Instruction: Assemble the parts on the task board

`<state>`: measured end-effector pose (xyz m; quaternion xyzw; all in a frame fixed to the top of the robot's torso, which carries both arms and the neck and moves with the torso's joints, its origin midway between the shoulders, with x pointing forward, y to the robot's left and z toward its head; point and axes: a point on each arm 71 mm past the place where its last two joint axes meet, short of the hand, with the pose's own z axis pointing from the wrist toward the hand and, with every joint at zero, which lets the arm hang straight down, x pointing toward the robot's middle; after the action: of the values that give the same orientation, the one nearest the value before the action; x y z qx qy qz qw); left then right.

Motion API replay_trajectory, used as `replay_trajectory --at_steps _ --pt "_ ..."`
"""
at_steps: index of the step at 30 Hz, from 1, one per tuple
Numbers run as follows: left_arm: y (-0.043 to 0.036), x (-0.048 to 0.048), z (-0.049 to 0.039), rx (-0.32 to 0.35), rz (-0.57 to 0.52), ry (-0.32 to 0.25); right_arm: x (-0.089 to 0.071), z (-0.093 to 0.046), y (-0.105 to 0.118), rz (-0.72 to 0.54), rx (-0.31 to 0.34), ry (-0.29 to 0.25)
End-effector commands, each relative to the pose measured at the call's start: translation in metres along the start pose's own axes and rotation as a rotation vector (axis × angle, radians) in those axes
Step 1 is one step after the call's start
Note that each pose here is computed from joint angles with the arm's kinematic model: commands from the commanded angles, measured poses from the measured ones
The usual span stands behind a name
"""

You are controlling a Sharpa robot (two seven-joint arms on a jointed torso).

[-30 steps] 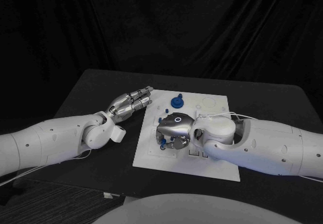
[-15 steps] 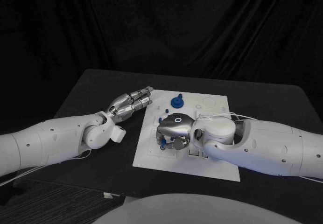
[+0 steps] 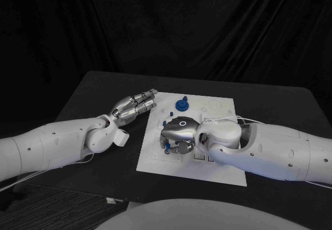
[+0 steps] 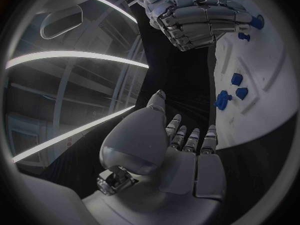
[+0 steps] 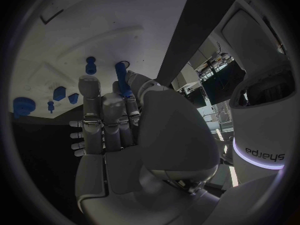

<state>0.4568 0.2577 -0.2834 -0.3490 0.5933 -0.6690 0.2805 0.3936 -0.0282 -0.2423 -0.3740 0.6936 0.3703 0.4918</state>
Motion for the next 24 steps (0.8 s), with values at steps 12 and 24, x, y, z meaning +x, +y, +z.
replay_trajectory --at_steps 12,24 --pt "0.0015 0.0014 -0.0001 0.016 -0.021 0.014 0.0100 -0.0016 0.0045 0.006 -0.006 0.035" --pt "0.0054 0.0017 -0.0008 -0.001 -0.027 0.017 0.0100 -0.0018 0.0056 0.007 -0.003 0.031"
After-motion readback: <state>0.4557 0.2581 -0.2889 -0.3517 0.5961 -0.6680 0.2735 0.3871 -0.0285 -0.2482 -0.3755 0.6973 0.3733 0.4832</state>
